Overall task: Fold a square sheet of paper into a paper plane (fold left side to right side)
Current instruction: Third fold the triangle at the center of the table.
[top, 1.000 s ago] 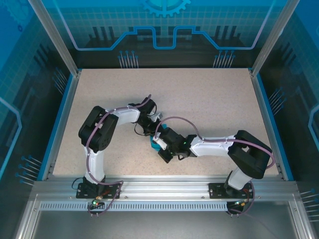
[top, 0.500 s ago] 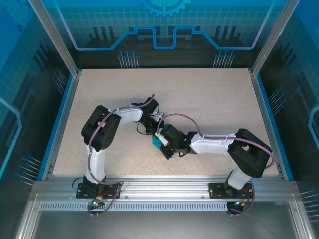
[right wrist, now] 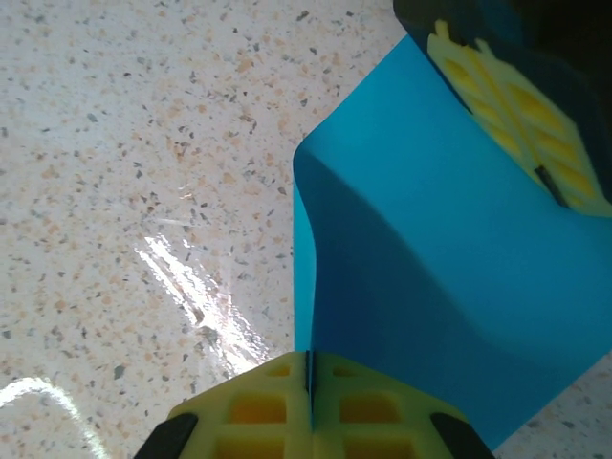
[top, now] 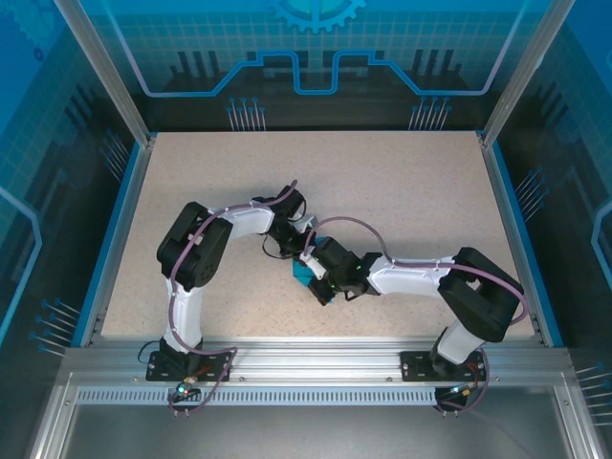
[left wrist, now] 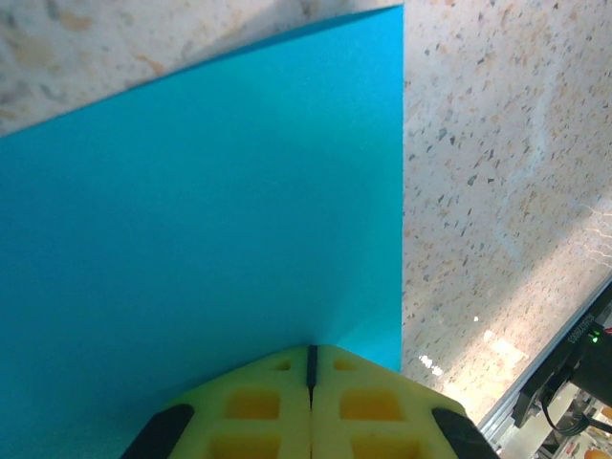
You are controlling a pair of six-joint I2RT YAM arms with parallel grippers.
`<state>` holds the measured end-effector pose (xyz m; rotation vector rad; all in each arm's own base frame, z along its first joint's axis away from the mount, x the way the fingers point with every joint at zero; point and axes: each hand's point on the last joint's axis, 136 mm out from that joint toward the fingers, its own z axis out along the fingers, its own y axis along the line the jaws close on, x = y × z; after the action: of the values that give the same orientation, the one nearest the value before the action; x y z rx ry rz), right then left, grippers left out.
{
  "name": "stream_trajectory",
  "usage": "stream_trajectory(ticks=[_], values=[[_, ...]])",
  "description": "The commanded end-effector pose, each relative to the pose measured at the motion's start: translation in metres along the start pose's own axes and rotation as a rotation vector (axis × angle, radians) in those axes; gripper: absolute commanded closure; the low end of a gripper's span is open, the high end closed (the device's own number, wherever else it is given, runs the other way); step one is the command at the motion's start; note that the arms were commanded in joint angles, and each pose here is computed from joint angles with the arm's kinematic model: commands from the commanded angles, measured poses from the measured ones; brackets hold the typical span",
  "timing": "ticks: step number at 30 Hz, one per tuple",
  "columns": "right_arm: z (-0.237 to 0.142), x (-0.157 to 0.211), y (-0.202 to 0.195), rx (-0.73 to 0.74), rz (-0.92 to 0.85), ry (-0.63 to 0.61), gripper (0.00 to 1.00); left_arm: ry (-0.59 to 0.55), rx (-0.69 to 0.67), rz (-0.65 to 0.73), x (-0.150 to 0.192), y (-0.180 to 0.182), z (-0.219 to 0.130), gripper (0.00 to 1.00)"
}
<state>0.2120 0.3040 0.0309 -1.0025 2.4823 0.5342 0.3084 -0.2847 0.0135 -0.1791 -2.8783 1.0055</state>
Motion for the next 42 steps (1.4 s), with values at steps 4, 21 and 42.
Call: stream_trajectory(ticks=[4,21,42], values=[[-0.005,-0.003,-0.002,-0.093,0.061,-0.041,0.99,0.057,-0.093,-0.006,0.015,0.024,0.018,0.94],[-0.010,-0.006,-0.026,-0.050,0.106,-0.053,0.98,0.061,-0.100,-0.011,0.016,0.026,0.019,0.95],[-0.002,-0.005,-0.037,-0.018,0.142,-0.022,0.97,0.065,-0.101,-0.012,0.017,0.027,0.020,0.95]])
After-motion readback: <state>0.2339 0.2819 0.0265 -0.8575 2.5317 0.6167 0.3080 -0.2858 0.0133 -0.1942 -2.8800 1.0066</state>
